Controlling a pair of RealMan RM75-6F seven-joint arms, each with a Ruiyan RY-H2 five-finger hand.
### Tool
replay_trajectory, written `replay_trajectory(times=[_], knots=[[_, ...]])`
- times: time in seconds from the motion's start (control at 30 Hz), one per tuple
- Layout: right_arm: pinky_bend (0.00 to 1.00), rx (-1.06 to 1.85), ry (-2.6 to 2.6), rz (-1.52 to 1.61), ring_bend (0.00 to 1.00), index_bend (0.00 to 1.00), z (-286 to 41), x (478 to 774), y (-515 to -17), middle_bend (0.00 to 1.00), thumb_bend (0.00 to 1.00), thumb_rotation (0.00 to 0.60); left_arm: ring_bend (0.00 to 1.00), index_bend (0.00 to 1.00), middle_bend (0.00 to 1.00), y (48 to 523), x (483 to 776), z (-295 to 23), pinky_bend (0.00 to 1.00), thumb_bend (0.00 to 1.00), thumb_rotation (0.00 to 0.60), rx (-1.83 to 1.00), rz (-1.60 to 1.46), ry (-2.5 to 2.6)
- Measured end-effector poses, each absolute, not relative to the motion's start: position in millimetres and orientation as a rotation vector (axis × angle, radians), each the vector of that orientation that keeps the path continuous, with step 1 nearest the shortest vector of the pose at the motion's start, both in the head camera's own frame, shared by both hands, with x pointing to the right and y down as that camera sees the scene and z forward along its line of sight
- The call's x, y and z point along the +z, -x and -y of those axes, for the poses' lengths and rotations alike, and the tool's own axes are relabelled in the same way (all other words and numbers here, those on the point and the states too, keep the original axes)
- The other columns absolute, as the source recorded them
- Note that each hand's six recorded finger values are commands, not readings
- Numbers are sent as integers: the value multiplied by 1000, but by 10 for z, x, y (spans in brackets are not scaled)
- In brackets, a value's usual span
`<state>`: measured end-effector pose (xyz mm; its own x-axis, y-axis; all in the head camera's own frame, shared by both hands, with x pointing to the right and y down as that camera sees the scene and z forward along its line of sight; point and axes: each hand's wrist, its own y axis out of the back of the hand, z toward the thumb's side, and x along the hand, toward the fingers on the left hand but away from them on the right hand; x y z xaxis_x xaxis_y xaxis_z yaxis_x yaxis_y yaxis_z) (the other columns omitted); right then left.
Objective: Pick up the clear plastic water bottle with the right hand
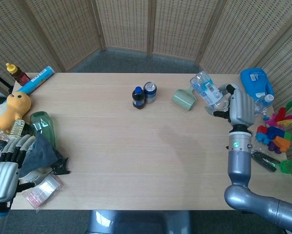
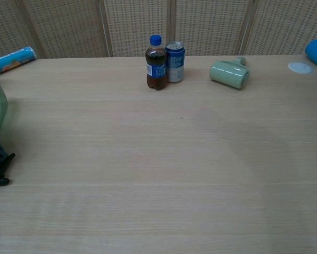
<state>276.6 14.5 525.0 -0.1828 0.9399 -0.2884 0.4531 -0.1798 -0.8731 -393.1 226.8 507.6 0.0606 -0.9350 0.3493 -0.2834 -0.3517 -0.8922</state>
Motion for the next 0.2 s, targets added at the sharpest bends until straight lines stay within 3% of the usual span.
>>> replay_trajectory(times=[0.2], knots=[[970,1308,1590,1608,763,779,-45,4979,-2635,709,82,600,0,0,0,3939,5032,-2250,0,0,600,-1303,-1240,1703]])
